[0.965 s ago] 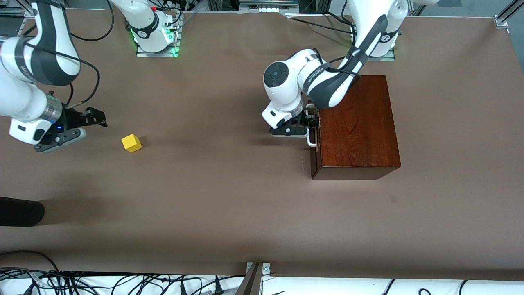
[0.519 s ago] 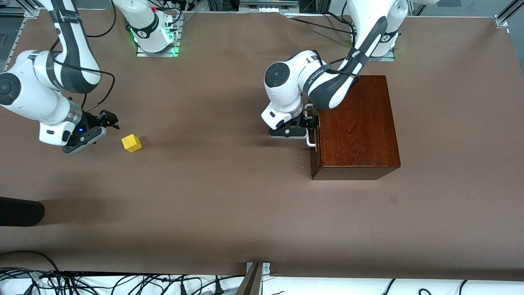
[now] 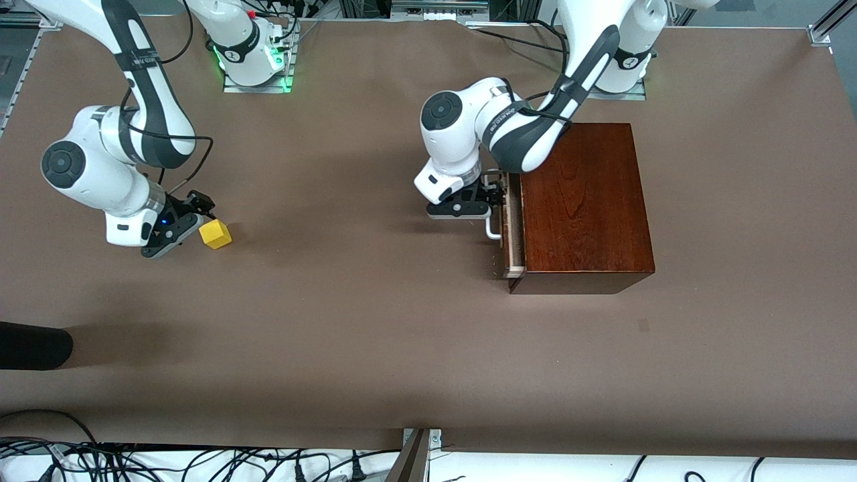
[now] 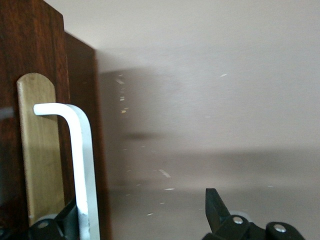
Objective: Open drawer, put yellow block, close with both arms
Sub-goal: 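Pull the drawer open with the left gripper while the right gripper grasps the cube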
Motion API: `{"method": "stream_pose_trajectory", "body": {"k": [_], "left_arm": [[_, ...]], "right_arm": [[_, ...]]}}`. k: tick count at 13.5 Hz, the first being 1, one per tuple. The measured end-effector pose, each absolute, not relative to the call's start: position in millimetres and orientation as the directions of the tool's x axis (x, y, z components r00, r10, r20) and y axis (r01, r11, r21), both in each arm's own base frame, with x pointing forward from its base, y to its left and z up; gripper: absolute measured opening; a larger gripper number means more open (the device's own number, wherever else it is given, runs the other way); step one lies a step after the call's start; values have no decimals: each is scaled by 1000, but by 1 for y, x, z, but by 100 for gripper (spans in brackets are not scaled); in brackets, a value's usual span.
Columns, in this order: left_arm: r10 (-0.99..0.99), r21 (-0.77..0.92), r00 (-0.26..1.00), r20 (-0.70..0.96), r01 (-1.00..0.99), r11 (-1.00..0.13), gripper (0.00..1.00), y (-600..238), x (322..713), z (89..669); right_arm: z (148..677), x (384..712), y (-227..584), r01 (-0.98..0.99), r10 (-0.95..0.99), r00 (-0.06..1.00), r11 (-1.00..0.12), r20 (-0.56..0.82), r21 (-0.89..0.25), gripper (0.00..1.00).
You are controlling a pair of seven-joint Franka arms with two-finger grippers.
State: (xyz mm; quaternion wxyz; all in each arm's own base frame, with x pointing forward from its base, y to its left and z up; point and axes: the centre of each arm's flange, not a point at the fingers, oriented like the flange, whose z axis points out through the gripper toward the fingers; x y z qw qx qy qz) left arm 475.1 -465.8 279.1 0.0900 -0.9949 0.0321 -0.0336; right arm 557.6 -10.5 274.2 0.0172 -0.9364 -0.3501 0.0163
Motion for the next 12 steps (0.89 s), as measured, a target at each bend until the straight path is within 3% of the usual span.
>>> {"method": "stream_pose_trajectory", "body": {"k": [12], "left_arm": [[-63, -98, 993, 95, -53, -994, 100, -535, 468, 280]], "right_arm": [[220, 550, -12, 632, 632, 775, -774, 5, -39, 100]]}}
